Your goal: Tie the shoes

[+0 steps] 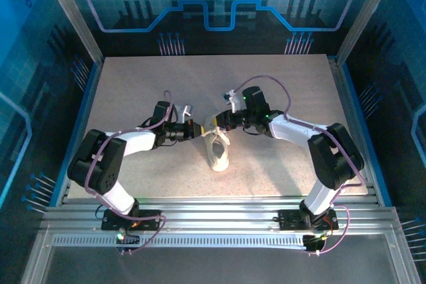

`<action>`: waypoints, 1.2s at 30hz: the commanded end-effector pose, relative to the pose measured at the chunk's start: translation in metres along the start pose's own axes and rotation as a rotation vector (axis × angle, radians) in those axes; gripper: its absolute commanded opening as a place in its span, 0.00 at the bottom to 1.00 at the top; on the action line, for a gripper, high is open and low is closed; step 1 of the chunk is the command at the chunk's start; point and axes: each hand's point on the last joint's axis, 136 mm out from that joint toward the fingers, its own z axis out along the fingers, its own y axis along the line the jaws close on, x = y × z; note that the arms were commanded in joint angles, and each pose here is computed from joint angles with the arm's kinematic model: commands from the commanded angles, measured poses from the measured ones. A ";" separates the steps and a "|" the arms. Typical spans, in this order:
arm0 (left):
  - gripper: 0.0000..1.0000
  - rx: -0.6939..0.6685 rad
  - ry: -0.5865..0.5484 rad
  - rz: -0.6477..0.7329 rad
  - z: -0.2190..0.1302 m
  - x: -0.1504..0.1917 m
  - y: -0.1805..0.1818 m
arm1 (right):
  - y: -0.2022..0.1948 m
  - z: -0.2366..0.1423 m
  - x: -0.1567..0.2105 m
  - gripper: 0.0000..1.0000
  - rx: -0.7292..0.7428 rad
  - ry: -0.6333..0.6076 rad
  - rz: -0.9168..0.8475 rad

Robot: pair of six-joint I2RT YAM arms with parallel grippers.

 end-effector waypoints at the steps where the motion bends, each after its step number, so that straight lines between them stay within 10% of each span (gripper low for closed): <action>1: 0.00 -0.046 -0.004 0.057 -0.006 -0.003 0.002 | -0.002 -0.007 -0.008 0.00 0.009 -0.060 0.008; 30: 0.00 -0.122 -0.006 0.130 -0.011 -0.002 0.013 | -0.043 -0.012 0.011 0.00 0.186 -0.023 0.150; 36: 0.26 -0.095 -0.080 0.274 -0.026 -0.019 -0.011 | -0.026 -0.001 0.005 0.00 0.113 -0.003 0.163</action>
